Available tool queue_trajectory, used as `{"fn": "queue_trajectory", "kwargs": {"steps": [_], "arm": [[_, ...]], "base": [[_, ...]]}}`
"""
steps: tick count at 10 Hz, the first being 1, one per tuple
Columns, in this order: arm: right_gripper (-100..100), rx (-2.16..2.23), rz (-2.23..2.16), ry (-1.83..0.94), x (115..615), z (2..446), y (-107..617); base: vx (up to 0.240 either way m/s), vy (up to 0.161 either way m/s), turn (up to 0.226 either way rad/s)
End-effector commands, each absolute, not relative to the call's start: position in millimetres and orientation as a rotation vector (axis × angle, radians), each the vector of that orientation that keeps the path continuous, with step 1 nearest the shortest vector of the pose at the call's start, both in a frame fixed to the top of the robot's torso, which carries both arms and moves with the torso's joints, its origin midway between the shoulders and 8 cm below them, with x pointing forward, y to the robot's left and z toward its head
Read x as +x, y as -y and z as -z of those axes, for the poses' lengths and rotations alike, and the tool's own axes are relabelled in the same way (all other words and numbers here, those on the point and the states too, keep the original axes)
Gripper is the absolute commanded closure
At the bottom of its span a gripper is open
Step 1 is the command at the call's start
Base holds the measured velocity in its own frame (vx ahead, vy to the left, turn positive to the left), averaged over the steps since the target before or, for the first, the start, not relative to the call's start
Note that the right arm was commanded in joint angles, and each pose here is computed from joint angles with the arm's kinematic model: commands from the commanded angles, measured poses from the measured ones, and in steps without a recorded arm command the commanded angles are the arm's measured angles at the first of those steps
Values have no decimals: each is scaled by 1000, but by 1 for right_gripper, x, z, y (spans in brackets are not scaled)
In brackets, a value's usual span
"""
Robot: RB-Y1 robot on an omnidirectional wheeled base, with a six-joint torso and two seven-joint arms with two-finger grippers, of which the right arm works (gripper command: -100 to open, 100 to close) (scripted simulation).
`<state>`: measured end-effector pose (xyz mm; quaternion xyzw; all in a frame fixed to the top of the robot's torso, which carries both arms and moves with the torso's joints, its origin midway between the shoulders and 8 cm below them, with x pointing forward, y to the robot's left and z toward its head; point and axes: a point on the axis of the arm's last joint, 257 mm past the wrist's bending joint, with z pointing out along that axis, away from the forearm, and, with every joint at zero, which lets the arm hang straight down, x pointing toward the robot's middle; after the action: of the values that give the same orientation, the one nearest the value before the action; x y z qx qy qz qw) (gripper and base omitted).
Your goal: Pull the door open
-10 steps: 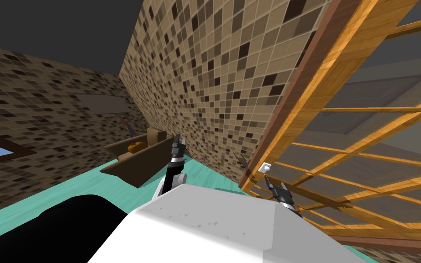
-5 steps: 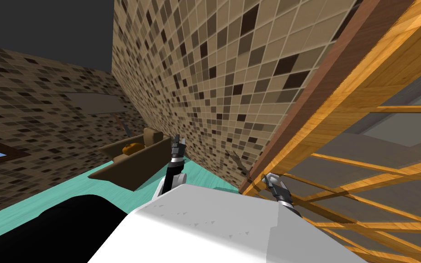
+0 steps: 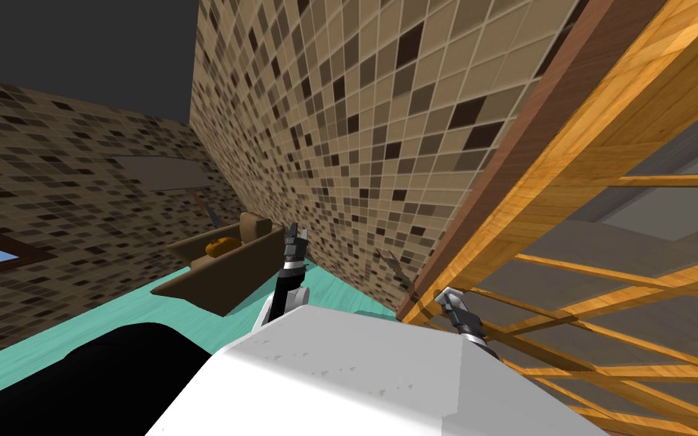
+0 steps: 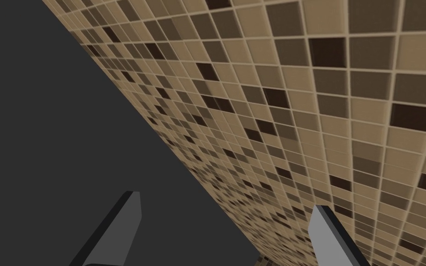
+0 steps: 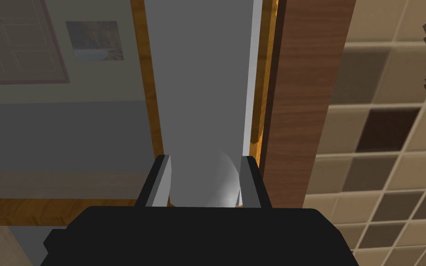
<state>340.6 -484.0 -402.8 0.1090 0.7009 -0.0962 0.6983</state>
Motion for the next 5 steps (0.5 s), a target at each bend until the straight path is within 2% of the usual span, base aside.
{"fn": "queue_trajectory", "kwargs": {"steps": [1,5], "arm": [[100,241,215,-1554,342,400,485],[100,323,138,-1542,343,402,483]], "base": [[0,0,0],[-21,-11,24]]}}
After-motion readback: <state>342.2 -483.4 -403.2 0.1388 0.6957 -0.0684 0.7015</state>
